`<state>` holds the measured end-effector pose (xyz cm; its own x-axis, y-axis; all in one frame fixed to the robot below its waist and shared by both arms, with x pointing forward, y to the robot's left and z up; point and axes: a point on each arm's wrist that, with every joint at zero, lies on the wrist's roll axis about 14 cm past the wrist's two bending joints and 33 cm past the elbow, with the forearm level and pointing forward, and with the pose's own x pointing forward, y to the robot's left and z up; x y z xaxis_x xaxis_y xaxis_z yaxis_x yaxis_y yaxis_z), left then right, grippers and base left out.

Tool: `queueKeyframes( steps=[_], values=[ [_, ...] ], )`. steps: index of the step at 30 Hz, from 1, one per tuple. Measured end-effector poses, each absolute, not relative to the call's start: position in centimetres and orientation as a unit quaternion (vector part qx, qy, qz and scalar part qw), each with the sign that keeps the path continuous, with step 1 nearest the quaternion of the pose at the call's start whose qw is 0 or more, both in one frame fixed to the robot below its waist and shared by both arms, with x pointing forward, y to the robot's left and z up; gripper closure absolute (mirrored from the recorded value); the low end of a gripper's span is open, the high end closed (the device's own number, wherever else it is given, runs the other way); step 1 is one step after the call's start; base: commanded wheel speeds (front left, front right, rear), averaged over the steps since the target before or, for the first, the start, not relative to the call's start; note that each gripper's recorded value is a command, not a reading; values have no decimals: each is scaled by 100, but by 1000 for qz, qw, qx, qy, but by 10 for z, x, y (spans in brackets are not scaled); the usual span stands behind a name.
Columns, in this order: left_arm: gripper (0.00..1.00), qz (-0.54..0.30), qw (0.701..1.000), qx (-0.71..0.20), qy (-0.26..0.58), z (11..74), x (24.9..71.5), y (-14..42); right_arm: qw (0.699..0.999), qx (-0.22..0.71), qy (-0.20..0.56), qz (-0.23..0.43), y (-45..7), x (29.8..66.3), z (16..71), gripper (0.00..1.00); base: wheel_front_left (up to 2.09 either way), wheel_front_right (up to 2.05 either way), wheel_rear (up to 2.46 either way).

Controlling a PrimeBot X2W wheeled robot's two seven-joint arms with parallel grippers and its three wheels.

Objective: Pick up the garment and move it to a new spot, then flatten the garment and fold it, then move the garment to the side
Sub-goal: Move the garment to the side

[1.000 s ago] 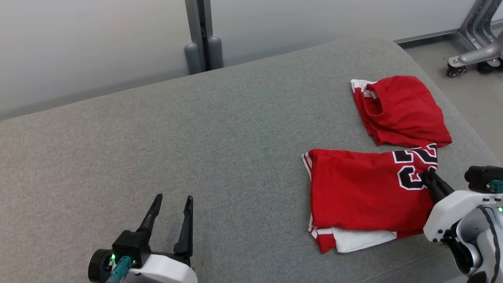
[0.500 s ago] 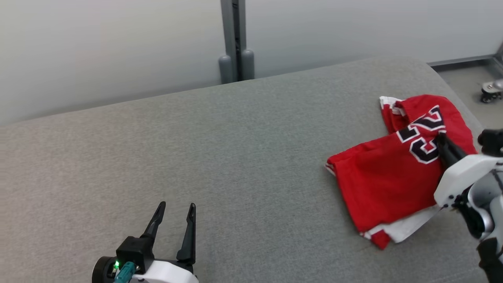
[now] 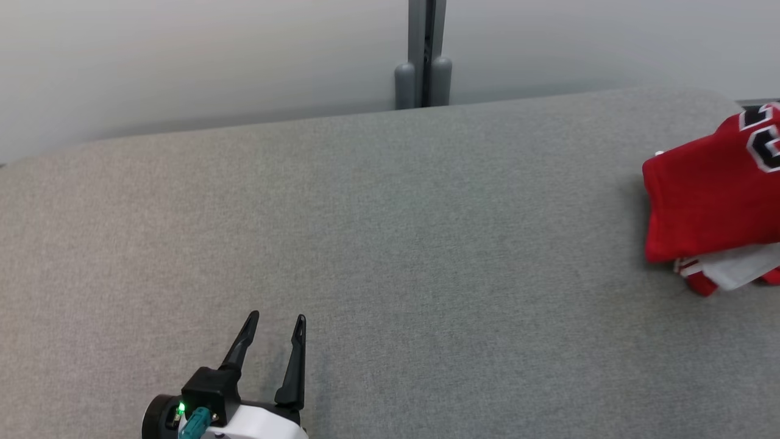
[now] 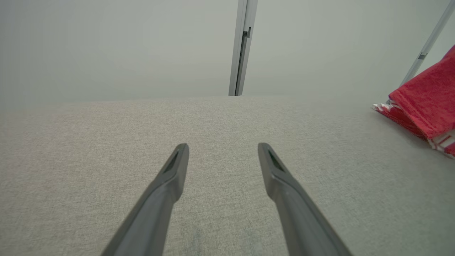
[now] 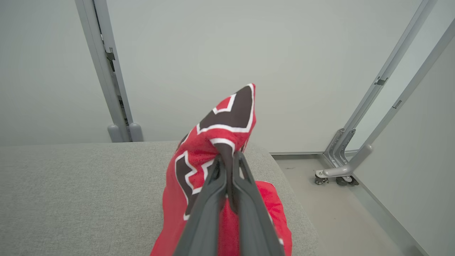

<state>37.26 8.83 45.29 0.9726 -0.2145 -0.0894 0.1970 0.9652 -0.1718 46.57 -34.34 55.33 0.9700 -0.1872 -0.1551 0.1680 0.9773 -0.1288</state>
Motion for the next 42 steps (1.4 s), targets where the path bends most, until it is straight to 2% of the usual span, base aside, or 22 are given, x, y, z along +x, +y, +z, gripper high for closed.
queueKeyframes(
  steps=[6,15,27,28,29,30,31,42],
  values=[
    [0,-98,990,-74,68,440,383,96,983,-94,95,-126,-379,486,552,100,0,0,0],
    [0,-85,990,-64,91,419,399,108,965,-144,155,-154,-408,513,510,100,0,0,0],
    [0,-70,990,-59,107,404,405,120,940,-180,216,-191,-434,519,466,100,0,0,0],
    [0,-70,990,-59,108,403,405,120,939,-185,216,-195,-437,518,466,95,0,0,0],
    [0,-70,990,-59,108,403,405,120,939,-187,207,-200,-440,518,470,69,0,0,0],
    [0,-71,990,-58,108,403,405,119,938,-191,201,-207,-443,517,474,48,0,0,0],
    [0,-72,990,-58,107,404,406,119,936,-197,199,-211,-446,515,476,0,0,0,0],
    [0,-83,990,-54,99,409,409,113,938,-191,191,-217,-433,507,470,0,0,0,0]
  ],
)
